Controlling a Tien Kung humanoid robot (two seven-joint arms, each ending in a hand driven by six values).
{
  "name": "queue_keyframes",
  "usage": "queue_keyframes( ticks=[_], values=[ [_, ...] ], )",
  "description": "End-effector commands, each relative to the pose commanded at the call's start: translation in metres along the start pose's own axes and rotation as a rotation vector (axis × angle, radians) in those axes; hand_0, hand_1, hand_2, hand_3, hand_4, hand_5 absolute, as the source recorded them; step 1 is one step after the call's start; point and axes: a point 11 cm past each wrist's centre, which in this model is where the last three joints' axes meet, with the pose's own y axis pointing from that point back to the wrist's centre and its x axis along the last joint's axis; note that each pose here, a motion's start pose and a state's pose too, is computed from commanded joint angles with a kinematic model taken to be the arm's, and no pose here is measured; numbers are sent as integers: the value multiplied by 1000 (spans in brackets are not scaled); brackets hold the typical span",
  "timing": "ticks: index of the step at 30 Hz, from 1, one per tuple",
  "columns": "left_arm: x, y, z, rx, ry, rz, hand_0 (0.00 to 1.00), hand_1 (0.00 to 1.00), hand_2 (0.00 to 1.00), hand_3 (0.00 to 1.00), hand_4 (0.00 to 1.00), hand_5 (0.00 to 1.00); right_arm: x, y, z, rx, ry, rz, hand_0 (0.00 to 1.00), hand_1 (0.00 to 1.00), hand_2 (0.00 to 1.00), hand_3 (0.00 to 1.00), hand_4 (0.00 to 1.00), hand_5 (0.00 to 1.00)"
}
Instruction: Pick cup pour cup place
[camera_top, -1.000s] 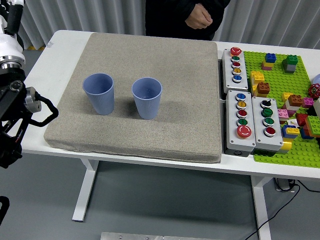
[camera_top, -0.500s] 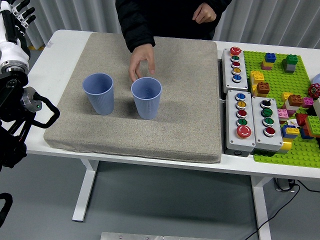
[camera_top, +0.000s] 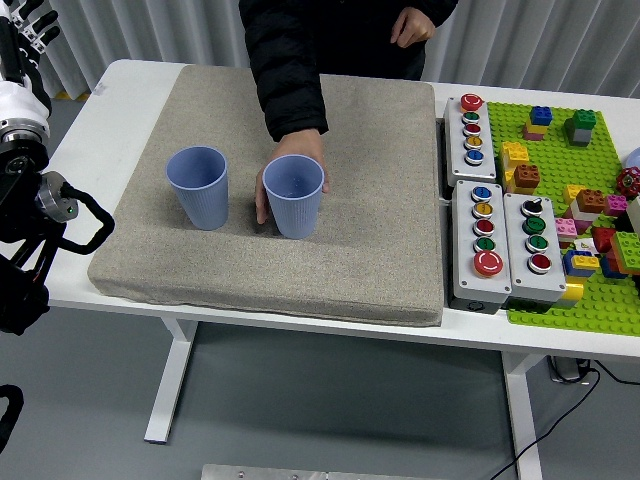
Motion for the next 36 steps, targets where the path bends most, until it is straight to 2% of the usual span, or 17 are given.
queue_keyframes(
  ticks=[36],
  values=[
    [0, 5, -5, 9, -19, 0, 716, 724, 779, 822, 834, 998, -2, -1, 7, -15, 14, -2, 688, 656, 578, 583, 2, 2]
  ],
)
